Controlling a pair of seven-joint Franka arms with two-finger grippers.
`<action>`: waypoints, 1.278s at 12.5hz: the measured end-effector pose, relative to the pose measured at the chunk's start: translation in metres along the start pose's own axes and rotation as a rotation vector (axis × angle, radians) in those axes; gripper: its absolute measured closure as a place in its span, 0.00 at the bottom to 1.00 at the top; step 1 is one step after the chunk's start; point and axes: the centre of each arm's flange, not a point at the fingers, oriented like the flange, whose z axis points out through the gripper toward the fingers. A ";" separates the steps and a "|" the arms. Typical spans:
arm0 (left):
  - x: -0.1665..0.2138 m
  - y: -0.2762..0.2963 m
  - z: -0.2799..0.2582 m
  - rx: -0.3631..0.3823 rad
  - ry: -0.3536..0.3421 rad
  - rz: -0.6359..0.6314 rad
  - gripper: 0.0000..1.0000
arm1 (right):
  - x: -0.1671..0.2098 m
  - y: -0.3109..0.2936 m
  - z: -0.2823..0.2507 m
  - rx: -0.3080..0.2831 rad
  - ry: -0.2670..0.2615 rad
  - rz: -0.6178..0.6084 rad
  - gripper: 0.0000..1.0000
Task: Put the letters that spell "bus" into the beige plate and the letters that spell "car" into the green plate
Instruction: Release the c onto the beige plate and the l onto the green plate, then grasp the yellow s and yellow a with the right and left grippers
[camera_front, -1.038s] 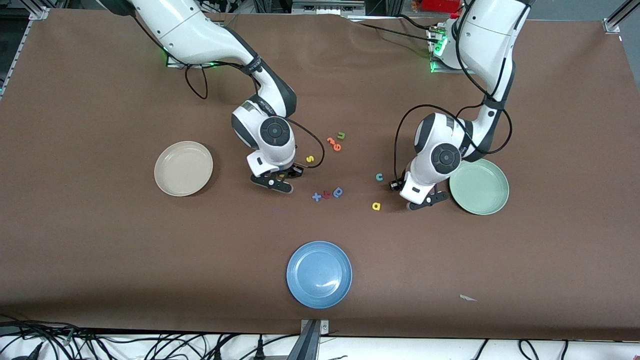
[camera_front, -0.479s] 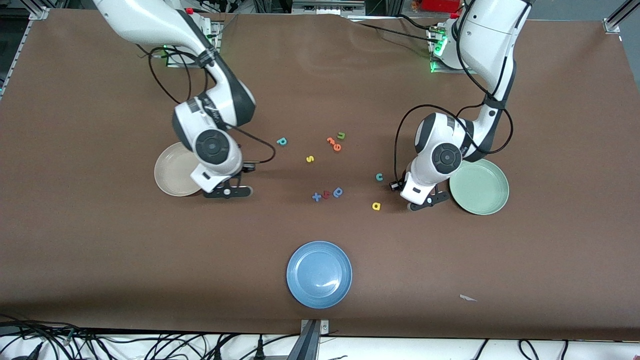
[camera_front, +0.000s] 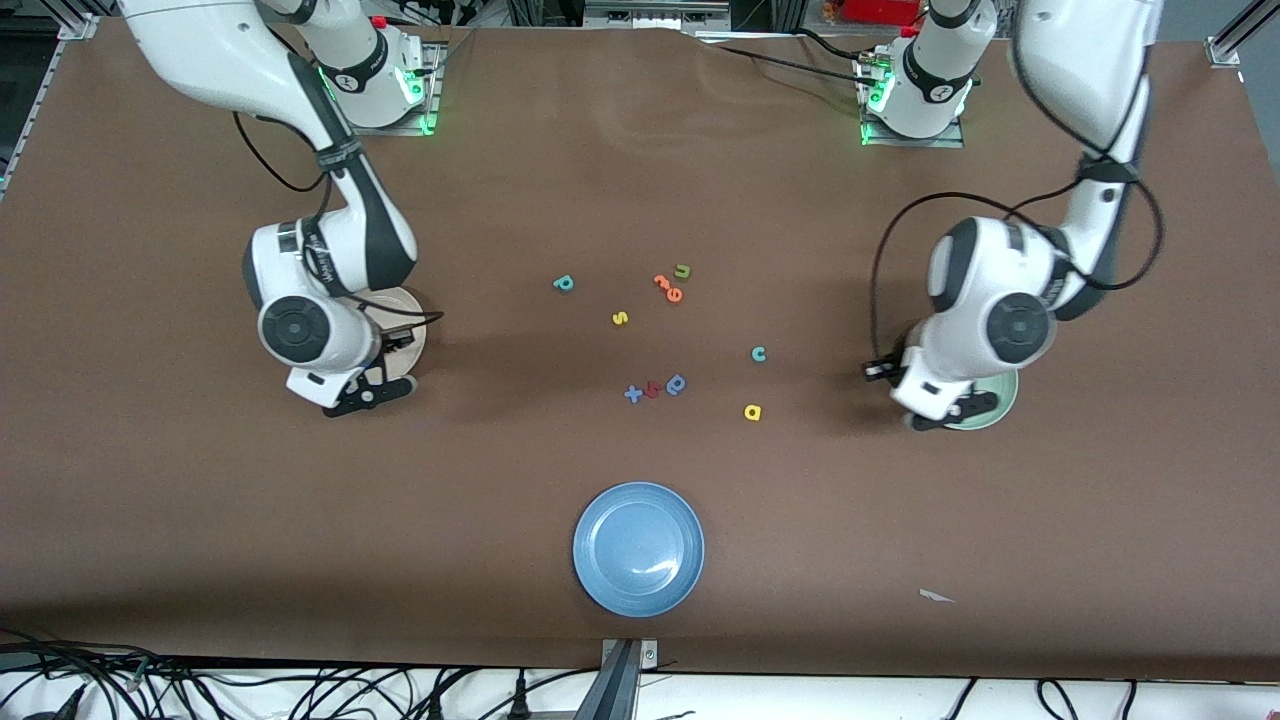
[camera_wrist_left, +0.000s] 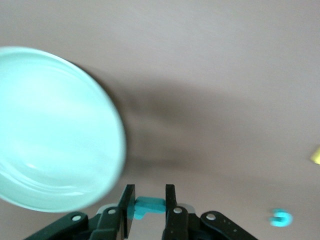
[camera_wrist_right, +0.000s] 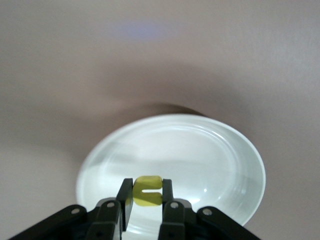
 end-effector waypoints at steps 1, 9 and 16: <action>0.010 -0.025 0.002 0.007 -0.004 0.026 0.72 | -0.005 0.006 0.012 0.008 -0.013 0.003 0.72; 0.027 -0.055 0.046 0.015 -0.033 0.087 0.47 | 0.001 -0.050 -0.005 0.065 -0.019 0.160 0.00; 0.015 0.048 -0.012 -0.071 0.063 -0.054 0.00 | 0.003 -0.231 -0.049 0.178 0.099 0.819 0.01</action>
